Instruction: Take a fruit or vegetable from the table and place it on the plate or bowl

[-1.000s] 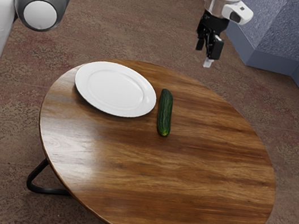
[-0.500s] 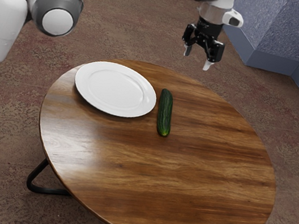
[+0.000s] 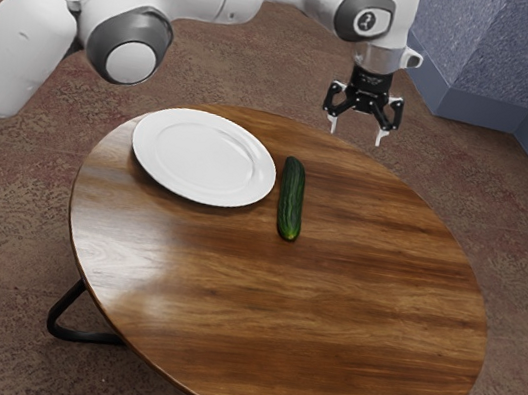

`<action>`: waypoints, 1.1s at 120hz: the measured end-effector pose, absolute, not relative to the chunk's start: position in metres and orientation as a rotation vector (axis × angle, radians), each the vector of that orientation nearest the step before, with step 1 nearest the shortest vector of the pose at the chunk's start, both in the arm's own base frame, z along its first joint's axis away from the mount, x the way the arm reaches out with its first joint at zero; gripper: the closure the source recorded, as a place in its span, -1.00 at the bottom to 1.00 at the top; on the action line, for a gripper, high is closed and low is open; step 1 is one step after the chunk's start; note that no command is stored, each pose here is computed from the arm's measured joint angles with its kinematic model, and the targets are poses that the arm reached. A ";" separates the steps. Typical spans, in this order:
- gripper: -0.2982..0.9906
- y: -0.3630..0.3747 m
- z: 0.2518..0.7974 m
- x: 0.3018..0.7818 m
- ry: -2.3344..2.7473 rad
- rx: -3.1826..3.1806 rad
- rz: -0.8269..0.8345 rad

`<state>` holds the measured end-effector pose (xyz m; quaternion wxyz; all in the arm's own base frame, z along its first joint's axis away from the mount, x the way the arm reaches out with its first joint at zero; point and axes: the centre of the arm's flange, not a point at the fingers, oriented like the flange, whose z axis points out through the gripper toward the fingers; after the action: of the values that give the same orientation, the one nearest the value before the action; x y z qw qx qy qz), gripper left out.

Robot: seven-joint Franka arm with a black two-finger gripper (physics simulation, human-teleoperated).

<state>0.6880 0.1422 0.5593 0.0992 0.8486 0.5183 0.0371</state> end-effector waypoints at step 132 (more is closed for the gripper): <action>-0.54 0.080 0.487 0.664 2.103 2.232 -0.018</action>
<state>0.6640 0.0802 0.4873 0.0375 0.7274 0.6851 -0.0060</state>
